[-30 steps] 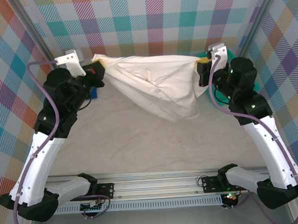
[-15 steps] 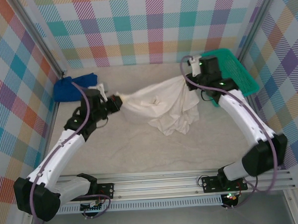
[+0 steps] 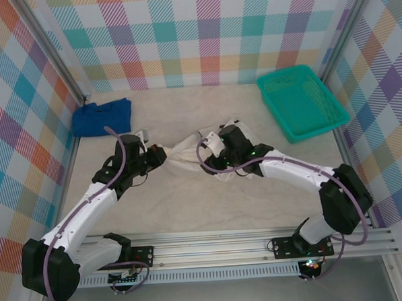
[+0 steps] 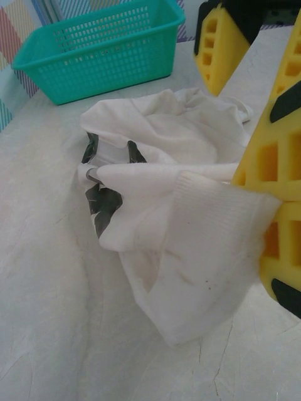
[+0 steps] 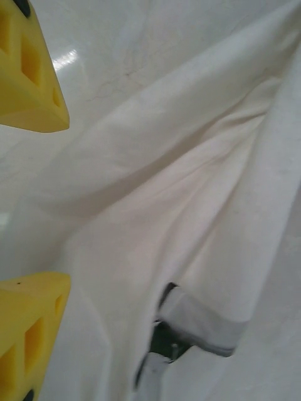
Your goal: Fold the inside-out t-shirt
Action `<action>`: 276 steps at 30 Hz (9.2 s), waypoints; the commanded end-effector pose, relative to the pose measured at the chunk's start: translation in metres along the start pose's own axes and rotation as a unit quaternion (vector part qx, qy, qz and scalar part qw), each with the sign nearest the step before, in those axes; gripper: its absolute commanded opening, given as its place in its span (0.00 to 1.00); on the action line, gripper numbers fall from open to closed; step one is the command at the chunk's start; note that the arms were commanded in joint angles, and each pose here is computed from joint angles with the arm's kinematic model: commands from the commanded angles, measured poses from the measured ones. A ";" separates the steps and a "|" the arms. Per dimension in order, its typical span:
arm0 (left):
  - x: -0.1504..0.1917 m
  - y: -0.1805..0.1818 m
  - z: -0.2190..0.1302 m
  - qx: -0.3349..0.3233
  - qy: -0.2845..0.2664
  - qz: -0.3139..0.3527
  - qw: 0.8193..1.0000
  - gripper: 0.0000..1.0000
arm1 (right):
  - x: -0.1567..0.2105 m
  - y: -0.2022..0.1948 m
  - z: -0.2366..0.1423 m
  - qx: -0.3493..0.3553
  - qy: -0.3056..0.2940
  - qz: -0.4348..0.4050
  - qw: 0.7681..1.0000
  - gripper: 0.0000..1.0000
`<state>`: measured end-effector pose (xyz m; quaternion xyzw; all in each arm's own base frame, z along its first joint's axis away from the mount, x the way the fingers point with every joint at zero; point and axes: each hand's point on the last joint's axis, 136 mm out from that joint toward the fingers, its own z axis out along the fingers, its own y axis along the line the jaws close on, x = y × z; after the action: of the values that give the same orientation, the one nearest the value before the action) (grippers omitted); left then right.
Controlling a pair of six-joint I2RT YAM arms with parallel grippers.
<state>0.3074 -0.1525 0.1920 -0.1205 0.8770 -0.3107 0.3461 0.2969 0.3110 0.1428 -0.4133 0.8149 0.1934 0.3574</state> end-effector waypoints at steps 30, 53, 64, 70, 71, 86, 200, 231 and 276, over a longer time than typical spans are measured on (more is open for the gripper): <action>0.043 0.047 -0.010 -0.050 0.010 0.068 0.996 0.22 | -0.035 0.055 -0.117 -0.346 -0.051 0.226 0.909 0.00; 0.112 -0.121 0.011 0.176 0.048 0.364 0.914 0.43 | -0.033 0.036 -0.103 -0.369 -0.035 0.287 0.883 0.00; 0.118 -0.132 0.036 0.174 0.071 0.377 0.907 0.26 | -0.032 0.036 -0.104 -0.365 -0.038 0.285 0.885 0.00; 0.101 -0.141 0.021 0.193 0.061 0.341 0.918 0.00 | -0.011 0.017 -0.095 -0.276 -0.015 0.262 0.925 0.00; 0.098 -0.145 0.013 0.205 0.065 0.328 0.920 0.00 | -0.003 0.008 -0.092 -0.235 -0.003 0.255 0.938 0.00; 0.078 -0.174 -0.034 0.235 0.166 0.112 0.951 0.00 | -0.007 -0.049 -0.099 0.066 -0.036 0.140 0.987 0.33; 0.143 -0.162 0.024 0.254 0.182 0.277 0.909 0.00 | 0.026 -0.034 -0.160 -0.123 -0.136 0.347 0.920 0.00; 0.119 -0.040 0.030 0.013 0.118 0.214 0.970 0.67 | -0.013 0.045 -0.108 -0.287 -0.153 0.307 0.894 0.00; 0.107 -0.005 0.004 -0.014 0.100 0.258 0.961 0.63 | 0.020 0.063 -0.074 -0.254 -0.045 0.290 0.922 0.00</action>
<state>0.2291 -0.2308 0.1474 0.1716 0.8782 -0.2892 0.3400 0.2139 0.2762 0.1679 -0.2128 0.8341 0.4637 0.2097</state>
